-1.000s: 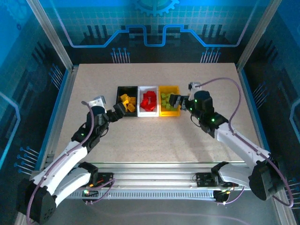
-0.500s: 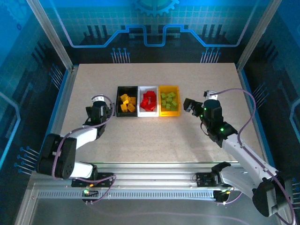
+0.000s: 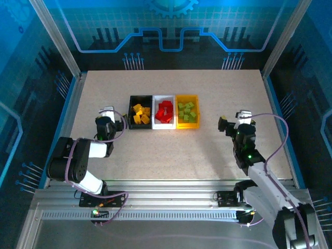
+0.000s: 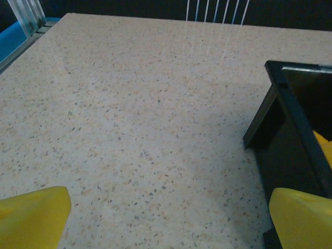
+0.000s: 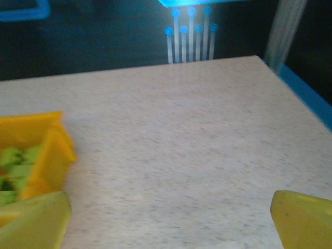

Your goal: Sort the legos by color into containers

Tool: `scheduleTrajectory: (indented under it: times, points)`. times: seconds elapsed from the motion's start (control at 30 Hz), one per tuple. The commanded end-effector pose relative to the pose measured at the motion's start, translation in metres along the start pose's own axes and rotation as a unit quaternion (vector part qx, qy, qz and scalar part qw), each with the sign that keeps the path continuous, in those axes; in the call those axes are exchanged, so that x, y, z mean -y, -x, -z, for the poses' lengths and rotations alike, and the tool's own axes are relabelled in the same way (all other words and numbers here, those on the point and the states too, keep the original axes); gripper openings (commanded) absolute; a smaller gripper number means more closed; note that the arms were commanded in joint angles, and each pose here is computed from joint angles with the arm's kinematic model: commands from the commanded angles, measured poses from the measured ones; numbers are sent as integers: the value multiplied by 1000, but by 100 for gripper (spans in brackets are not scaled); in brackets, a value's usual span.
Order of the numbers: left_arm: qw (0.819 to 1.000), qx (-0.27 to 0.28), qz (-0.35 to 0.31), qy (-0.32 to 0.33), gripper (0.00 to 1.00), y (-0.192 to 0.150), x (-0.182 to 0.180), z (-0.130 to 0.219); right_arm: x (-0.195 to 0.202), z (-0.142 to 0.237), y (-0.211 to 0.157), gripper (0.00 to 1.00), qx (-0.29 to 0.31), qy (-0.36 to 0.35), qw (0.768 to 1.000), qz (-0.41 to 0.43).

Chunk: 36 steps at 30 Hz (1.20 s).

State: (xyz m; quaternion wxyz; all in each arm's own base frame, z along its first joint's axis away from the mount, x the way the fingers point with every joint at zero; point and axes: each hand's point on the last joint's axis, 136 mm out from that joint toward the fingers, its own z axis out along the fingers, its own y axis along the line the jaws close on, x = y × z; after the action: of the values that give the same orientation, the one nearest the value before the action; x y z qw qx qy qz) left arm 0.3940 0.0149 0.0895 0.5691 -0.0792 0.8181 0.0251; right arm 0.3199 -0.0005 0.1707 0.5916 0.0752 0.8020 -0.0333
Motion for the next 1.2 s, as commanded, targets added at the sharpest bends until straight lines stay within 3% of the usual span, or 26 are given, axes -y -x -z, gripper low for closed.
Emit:
scheduleTrajectory:
  times: [0.0, 0.5, 1.17]
  points:
    - [1000, 21, 1, -18, 99, 6, 4, 1, 9, -19, 5, 100, 36, -4, 999, 21]
    - [1000, 19, -2, -23, 99, 6, 7, 1, -20, -92, -47, 100, -31, 30, 996, 82]
    - [1000, 18, -2, -24, 99, 7, 7, 0, -19, -92, -50, 100, -37, 42, 996, 74]
